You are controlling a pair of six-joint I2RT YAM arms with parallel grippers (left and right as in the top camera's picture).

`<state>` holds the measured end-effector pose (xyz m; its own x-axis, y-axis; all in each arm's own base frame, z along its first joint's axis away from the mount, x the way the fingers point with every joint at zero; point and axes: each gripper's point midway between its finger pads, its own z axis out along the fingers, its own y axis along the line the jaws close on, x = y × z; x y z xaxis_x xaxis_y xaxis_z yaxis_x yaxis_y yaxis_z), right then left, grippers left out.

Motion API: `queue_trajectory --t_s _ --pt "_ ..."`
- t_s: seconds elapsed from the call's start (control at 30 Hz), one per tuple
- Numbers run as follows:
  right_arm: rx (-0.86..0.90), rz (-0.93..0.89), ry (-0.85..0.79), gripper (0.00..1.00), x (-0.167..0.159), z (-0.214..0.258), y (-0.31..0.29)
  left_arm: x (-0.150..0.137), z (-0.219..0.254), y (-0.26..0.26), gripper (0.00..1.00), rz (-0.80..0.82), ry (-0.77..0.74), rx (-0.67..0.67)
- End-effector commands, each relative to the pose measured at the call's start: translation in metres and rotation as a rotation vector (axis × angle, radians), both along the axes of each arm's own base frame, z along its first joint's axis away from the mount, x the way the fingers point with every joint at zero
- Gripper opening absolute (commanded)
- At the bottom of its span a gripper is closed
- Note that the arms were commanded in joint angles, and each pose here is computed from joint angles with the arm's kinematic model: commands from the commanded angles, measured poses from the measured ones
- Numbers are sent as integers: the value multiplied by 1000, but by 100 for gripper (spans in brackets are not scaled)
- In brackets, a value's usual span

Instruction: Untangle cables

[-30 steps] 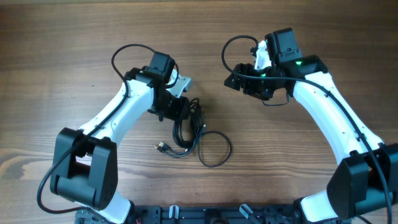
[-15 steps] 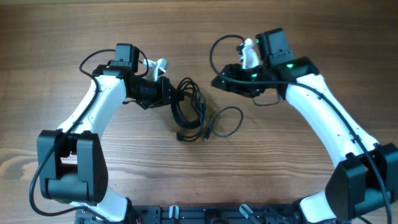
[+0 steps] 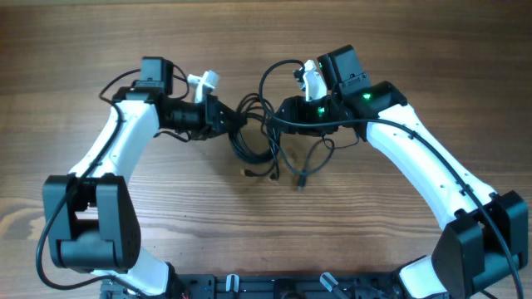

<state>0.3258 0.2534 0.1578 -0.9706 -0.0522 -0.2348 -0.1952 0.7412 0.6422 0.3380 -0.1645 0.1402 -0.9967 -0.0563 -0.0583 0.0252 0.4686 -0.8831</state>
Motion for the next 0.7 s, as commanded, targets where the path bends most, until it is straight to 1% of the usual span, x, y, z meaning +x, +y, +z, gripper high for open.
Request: queue_trajectory --t_s 0.0,0.1,0.27,0.43,0.5,0.53,0.6,0.67 --pt "8 56 -36 50 -3 5 6 10 10 8 4 26 -13 -61" --pt "14 57 -38 47 -3 6 7 12 11 9 4 31 -18 -62" --pt "20 68 -38 46 -4 7 9 14 11 9 4 41 -13 -65" --pt "0 162 -58 46 -16 -2 21 18 25 4 4 26 -51 -137" --pt "-8 203 -63 45 -24 -5 26 20 26 4 4 28 -53 -141" --pt "-14 226 -68 44 -27 -6 29 20 26 4 4 29 -53 -139" --pt "-37 228 -64 38 -30 -9 27 20 26 4 4 29 -53 -139" --pt "-78 210 -57 29 -29 -14 20 20 26 5 4 31 -53 -139"
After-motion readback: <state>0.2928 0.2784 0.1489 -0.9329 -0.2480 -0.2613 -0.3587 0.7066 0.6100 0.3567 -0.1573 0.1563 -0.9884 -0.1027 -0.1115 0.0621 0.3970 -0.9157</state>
